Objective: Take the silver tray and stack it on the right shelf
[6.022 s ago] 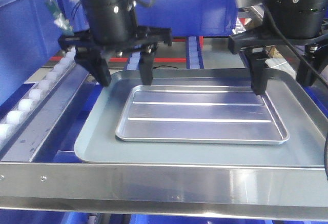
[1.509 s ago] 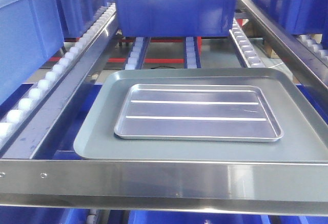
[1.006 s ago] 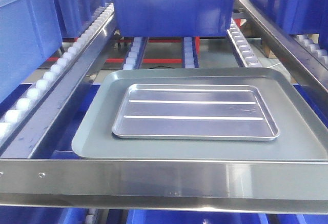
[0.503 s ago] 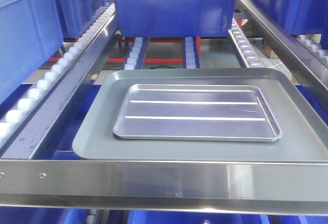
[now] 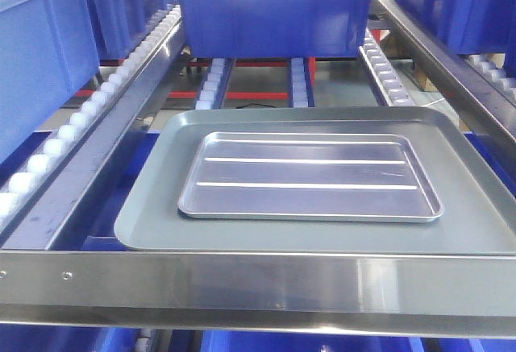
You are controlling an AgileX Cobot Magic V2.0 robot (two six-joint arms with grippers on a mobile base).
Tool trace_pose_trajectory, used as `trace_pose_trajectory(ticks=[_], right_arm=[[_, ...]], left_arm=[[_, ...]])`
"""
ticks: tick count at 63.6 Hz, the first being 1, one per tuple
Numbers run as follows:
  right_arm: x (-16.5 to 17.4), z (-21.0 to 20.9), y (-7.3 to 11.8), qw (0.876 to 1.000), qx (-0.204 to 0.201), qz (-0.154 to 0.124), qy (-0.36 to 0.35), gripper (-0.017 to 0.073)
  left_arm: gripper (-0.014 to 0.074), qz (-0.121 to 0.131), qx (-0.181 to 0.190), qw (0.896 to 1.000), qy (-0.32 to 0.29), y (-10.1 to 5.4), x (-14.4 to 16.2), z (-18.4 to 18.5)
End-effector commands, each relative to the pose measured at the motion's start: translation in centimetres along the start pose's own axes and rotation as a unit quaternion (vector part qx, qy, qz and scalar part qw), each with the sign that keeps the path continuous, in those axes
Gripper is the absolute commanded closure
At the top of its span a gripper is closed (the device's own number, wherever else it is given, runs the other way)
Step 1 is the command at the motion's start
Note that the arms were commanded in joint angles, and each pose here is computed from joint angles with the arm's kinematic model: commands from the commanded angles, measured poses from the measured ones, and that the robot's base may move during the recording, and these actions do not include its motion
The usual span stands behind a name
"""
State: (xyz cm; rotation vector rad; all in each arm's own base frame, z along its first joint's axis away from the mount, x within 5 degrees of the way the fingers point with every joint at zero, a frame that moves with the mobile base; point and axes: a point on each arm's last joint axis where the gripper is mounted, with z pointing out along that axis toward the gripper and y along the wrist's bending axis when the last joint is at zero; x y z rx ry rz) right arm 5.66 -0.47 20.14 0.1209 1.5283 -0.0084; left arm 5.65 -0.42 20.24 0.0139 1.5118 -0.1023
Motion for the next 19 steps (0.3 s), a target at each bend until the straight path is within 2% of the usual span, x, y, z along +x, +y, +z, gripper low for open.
trace_pose_trajectory(ticks=[1,19], right_arm=[[-1.6,-0.31,-0.01,0.998,0.003,-0.003,-0.068,0.0503],[-1.6,-0.31,-0.01,0.998,0.003,-0.003,-0.068,0.0503]], left_arm=[[0.0685,-0.005,-0.004,0.999,-0.045,0.09,-0.34,-0.09],[0.0685,-0.005,-0.004,0.999,-0.045,0.09,-0.34,-0.09]])
